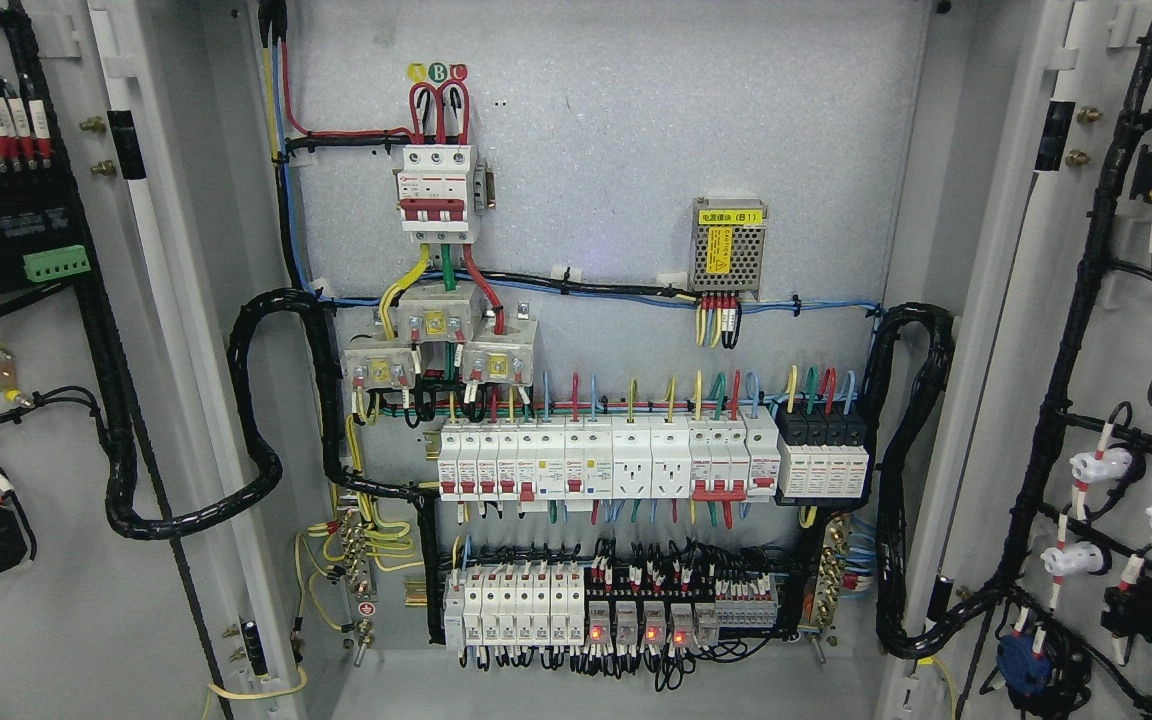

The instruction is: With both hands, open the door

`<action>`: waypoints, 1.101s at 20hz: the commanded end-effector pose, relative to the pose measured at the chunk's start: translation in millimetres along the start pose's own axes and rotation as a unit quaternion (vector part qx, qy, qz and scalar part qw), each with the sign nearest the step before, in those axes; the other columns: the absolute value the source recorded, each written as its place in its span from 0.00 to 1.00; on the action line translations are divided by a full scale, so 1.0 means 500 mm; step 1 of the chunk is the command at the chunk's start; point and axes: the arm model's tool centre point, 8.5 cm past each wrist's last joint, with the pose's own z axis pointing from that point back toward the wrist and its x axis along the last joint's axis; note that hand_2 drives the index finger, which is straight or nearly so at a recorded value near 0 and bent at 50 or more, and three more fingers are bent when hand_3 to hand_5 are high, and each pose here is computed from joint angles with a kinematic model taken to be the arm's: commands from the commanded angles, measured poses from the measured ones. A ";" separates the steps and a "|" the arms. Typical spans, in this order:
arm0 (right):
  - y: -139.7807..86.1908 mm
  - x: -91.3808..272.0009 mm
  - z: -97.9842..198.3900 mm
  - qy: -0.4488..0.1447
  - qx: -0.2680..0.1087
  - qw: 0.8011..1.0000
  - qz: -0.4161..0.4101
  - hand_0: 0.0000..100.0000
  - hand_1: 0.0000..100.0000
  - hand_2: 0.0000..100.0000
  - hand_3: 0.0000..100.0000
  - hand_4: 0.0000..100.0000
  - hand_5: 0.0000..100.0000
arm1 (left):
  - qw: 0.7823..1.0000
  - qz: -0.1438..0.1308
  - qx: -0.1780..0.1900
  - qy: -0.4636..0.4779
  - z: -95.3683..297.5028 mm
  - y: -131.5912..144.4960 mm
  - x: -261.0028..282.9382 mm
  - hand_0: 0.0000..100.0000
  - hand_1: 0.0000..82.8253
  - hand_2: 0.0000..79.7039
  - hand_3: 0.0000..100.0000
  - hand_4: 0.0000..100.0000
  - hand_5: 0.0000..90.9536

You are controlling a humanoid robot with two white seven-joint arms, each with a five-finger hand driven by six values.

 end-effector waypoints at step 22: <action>0.305 -0.042 -0.206 -0.043 0.019 0.997 -0.056 0.22 0.00 0.00 0.00 0.00 0.00 | 0.999 0.010 -0.037 0.001 -0.167 -0.370 -0.097 0.29 0.00 0.04 0.03 0.03 0.00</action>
